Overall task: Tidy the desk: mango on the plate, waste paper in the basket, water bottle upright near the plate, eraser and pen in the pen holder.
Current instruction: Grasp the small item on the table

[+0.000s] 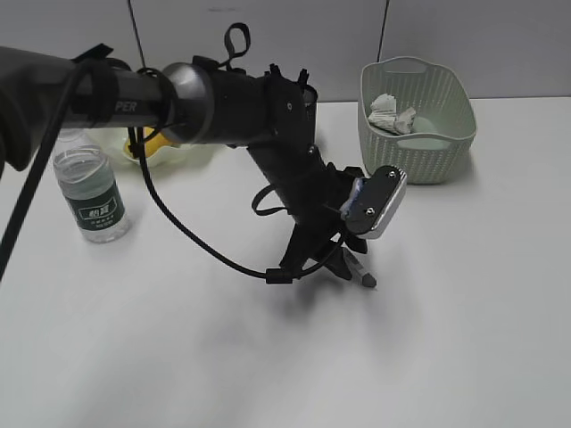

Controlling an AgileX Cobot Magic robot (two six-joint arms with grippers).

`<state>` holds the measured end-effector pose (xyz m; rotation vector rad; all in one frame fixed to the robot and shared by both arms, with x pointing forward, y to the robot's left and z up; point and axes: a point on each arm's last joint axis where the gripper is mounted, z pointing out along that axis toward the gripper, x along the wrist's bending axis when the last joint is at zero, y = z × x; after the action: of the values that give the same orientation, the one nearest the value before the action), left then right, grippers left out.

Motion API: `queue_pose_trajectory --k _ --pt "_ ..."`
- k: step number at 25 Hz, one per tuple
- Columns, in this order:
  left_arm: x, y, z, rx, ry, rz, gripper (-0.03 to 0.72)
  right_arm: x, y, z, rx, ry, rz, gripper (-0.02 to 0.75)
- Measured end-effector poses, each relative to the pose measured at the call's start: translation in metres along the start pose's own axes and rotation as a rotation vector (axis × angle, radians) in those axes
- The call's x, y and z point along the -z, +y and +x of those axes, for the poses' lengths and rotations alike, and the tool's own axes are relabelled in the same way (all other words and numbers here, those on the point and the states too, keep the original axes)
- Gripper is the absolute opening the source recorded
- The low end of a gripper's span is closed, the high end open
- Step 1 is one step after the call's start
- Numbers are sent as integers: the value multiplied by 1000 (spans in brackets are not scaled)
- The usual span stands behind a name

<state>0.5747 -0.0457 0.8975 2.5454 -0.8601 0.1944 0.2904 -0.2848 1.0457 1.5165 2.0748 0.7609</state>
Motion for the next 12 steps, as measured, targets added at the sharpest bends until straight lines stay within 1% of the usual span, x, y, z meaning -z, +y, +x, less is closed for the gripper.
queue_pose_trajectory --k 3,8,12 --pt "0 0 1 16 7 -13 340 0 0 0 0 0 -1 466" --pt "1 -3 5 25 52 -6 340 0 0 0 -3 0 -1 466" --pt "1 -3 5 26 50 -8 340 0 0 0 -3 0 -1 466"
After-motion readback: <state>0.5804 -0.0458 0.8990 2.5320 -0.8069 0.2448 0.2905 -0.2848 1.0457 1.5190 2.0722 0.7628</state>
